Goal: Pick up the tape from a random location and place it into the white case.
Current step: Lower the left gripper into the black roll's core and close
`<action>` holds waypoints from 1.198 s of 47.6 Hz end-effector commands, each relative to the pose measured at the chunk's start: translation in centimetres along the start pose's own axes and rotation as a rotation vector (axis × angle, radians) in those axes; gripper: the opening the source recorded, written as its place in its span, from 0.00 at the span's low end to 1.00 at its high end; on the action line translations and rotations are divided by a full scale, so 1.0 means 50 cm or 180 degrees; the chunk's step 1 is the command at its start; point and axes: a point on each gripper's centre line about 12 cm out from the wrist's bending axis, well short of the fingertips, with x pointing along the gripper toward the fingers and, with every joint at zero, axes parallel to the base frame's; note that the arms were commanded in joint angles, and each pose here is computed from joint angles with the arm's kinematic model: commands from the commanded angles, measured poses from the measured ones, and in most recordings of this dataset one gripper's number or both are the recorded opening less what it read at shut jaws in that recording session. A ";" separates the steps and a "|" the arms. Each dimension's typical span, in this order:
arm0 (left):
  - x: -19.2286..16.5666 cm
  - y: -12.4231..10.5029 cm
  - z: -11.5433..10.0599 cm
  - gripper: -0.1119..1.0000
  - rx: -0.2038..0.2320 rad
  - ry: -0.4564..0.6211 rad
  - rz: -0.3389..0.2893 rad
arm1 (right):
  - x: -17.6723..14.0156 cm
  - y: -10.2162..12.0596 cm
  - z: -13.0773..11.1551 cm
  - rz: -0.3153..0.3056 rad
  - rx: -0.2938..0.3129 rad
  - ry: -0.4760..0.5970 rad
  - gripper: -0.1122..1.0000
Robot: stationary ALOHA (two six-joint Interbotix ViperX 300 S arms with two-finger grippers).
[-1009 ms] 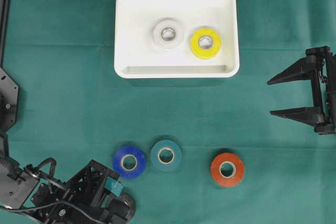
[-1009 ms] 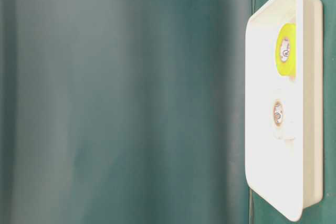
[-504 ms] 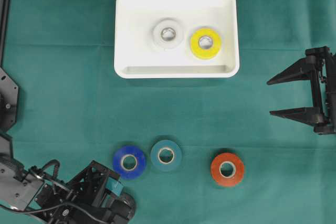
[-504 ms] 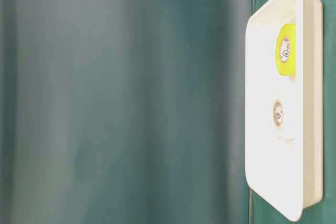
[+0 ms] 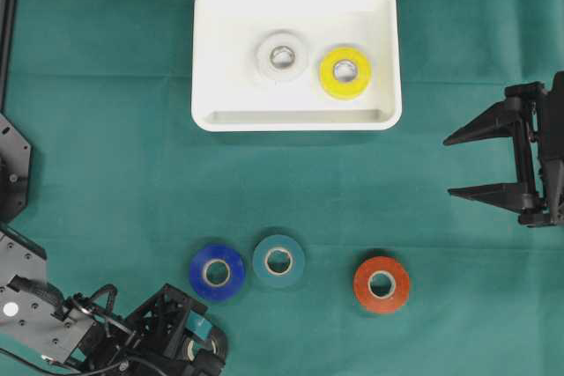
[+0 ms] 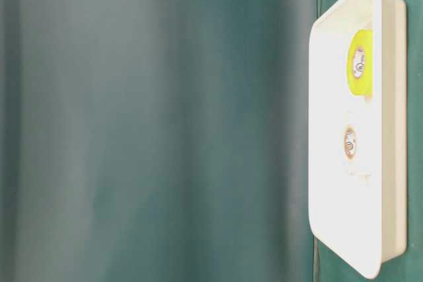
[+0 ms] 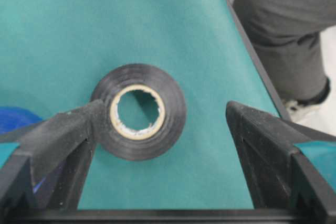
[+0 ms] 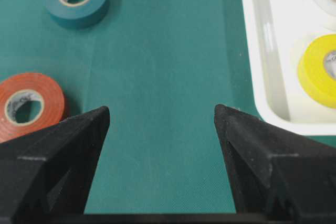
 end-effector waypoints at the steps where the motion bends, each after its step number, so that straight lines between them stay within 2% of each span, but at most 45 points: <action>1: -0.003 -0.009 0.007 0.97 0.0033 -0.0110 -0.0030 | 0.000 0.003 0.018 0.0016 -0.0011 -0.0071 0.79; 13: 0.041 -0.026 -0.028 0.97 0.0116 -0.0042 -0.0068 | 0.005 0.003 0.014 0.0009 -0.0012 -0.0032 0.79; 21: 0.070 -0.026 -0.032 0.97 0.0125 -0.0106 -0.0075 | 0.008 0.002 0.011 0.0004 -0.0013 -0.0008 0.79; 29: 0.102 -0.025 -0.049 0.97 0.0214 -0.0005 -0.0063 | 0.008 0.003 0.011 0.0005 -0.0013 -0.0008 0.77; 50: 0.121 -0.015 -0.072 0.96 0.0191 0.0120 -0.0035 | 0.008 0.003 0.011 0.0005 -0.0013 -0.0008 0.77; 53: 0.120 -0.012 -0.071 0.95 0.0183 0.0115 -0.0031 | 0.008 0.003 0.011 0.0005 -0.0013 -0.0008 0.77; 57: 0.118 -0.006 -0.067 0.86 0.0157 0.0100 -0.0019 | 0.008 0.003 0.011 0.0005 -0.0013 -0.0008 0.77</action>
